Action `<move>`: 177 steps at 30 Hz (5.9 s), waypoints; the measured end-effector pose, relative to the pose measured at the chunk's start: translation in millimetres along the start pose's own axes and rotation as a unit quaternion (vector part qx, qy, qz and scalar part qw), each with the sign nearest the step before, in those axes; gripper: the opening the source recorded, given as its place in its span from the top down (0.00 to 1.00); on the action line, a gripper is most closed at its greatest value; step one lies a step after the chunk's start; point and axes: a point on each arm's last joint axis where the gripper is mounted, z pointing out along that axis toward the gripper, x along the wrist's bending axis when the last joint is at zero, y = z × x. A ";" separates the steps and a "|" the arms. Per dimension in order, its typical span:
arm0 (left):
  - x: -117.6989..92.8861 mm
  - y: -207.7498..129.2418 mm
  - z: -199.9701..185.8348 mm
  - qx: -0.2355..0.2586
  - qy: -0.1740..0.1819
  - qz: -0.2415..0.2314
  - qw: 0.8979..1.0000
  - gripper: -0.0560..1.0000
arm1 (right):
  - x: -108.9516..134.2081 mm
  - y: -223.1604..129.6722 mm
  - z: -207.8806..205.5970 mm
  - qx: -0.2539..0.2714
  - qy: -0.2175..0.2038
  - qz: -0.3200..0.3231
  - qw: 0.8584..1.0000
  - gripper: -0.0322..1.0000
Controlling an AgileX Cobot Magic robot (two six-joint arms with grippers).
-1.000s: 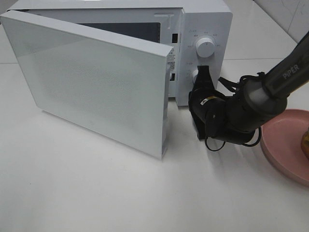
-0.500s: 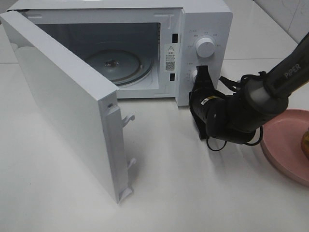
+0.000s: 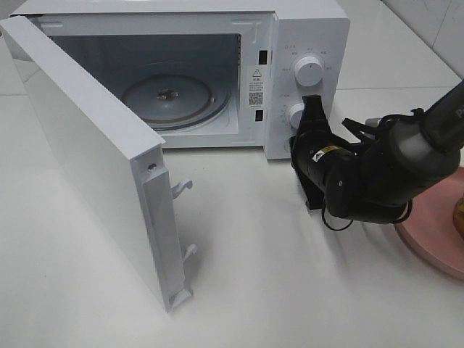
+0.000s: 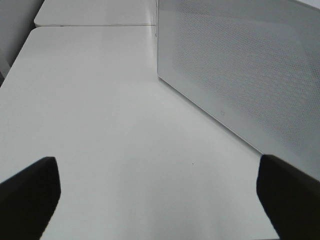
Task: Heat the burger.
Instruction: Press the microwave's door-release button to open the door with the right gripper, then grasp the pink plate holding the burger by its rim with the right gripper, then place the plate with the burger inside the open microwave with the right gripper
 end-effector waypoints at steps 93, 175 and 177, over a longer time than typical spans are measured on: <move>0.0 0.0 0.0 0.000 0.000 0.001 1.000 0.01 | 41.9 106.3 -79.7 0.368 -0.320 -0.665 0.566 0.05; 0.0 0.0 0.0 0.000 0.000 0.001 1.000 0.01 | 0.8 83.9 -56.8 0.333 -0.402 -0.677 0.518 0.95; 0.0 0.0 0.0 0.000 0.000 0.001 1.000 0.01 | 0.4 80.1 -58.5 0.333 -0.404 -0.683 0.509 0.95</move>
